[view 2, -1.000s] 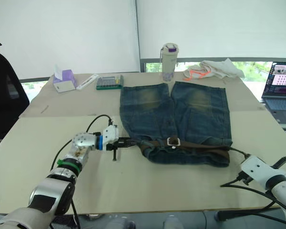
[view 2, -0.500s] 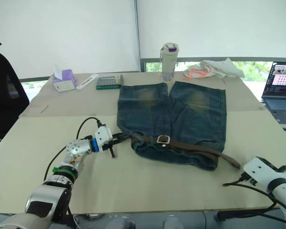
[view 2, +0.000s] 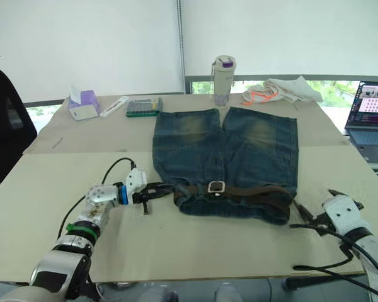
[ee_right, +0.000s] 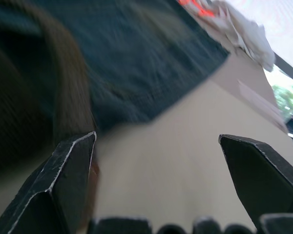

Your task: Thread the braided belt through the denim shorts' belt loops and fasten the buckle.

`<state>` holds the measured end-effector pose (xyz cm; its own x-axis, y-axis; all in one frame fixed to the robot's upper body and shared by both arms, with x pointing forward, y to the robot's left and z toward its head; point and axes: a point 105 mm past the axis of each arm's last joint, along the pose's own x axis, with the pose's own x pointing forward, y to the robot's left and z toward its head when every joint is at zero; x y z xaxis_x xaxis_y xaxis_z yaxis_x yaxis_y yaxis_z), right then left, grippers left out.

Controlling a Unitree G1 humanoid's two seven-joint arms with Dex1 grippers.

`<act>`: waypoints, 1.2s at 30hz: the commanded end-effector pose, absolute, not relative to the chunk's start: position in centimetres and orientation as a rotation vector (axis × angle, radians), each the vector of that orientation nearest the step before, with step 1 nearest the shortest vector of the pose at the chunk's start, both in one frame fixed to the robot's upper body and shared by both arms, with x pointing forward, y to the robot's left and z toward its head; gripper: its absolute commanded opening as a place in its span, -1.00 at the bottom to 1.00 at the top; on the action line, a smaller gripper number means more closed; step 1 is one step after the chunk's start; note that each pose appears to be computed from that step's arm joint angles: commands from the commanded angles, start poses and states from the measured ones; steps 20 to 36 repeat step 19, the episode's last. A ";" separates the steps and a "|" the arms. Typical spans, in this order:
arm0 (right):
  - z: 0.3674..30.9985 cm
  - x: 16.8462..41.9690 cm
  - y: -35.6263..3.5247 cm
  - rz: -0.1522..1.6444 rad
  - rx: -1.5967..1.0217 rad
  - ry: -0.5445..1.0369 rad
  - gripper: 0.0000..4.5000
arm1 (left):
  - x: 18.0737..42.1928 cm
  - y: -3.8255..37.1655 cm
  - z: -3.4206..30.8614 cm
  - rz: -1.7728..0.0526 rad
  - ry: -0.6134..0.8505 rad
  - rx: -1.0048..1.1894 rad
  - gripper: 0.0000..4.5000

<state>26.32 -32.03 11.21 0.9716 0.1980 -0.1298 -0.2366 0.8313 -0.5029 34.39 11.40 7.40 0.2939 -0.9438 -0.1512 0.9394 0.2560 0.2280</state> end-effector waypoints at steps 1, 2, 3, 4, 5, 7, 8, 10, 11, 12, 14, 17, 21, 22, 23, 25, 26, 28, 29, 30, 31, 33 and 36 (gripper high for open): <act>12.3 25.8 -31.9 0.278 -0.424 0.046 1.00 | 33.9 12.0 9.1 -1.308 -0.041 0.267 0.05; 12.2 25.6 -32.0 0.295 -0.396 0.053 1.00 | 33.8 12.3 9.6 -1.290 -0.057 0.263 0.20; 12.1 25.4 -32.1 0.312 -0.368 0.058 1.00 | 33.7 12.7 10.1 -1.272 -0.071 0.257 0.37; 12.1 25.2 -32.1 0.324 -0.350 0.060 1.00 | 33.7 12.9 10.5 -1.261 -0.079 0.252 0.51; 12.0 24.9 -32.1 0.346 -0.323 0.066 1.00 | 33.4 13.2 10.8 -1.248 -0.081 0.238 0.66; 11.5 23.7 -32.1 0.427 -0.253 0.107 1.00 | 32.4 13.8 10.7 -1.224 -0.023 0.206 0.96; 11.3 23.2 -32.1 0.462 -0.233 0.125 1.00 | 32.2 14.1 10.4 -1.186 0.010 0.209 0.98; 10.8 22.3 -32.4 0.515 -0.242 0.166 1.00 | 31.6 14.6 9.9 -1.124 0.048 0.239 0.98; 10.6 22.0 -32.5 0.536 -0.244 0.190 1.00 | 31.1 15.0 9.5 -1.102 0.075 0.252 0.98; 10.3 21.7 -32.7 0.555 -0.250 0.216 1.00 | 30.6 15.4 9.2 -1.086 0.095 0.271 0.98; 9.8 21.3 -33.1 0.582 -0.270 0.257 1.00 | 29.7 16.0 8.7 -1.061 0.115 0.284 0.98; 9.3 21.1 -33.8 0.585 -0.283 0.286 1.00 | 29.1 16.7 8.1 -1.023 0.135 0.296 0.98; 9.0 21.0 -34.3 0.587 -0.284 0.299 1.00 | 28.9 17.2 7.7 -0.998 0.148 0.303 0.98; 9.0 21.0 -34.3 0.587 -0.284 0.299 1.00 | 28.9 17.2 7.7 -0.998 0.148 0.303 0.98; 9.0 21.0 -34.3 0.587 -0.284 0.299 1.00 | 28.9 17.2 7.7 -0.998 0.148 0.303 0.98; 9.0 21.0 -34.3 0.587 -0.284 0.299 1.00 | 28.9 17.2 7.7 -0.998 0.148 0.303 0.98; 9.0 21.0 -34.3 0.587 -0.284 0.299 1.00 | 28.9 17.2 7.7 -0.998 0.148 0.303 0.98; 9.0 21.0 -34.3 0.587 -0.284 0.299 1.00 | 28.9 17.2 7.7 -0.998 0.148 0.303 0.98; 9.0 21.0 -34.3 0.587 -0.284 0.299 1.00 | 28.9 17.2 7.7 -0.998 0.148 0.303 0.98; 9.0 21.0 -34.3 0.587 -0.284 0.299 1.00 | 28.9 17.2 7.7 -0.998 0.148 0.303 0.98; 9.0 21.0 -34.3 0.587 -0.284 0.299 1.00 | 28.9 17.2 7.7 -0.998 0.148 0.303 0.98; 9.0 21.0 -34.3 0.587 -0.284 0.299 1.00 | 28.9 17.2 7.7 -0.998 0.148 0.303 0.98; 9.0 21.0 -34.3 0.587 -0.284 0.299 1.00 | 28.9 17.2 7.7 -0.998 0.148 0.303 0.98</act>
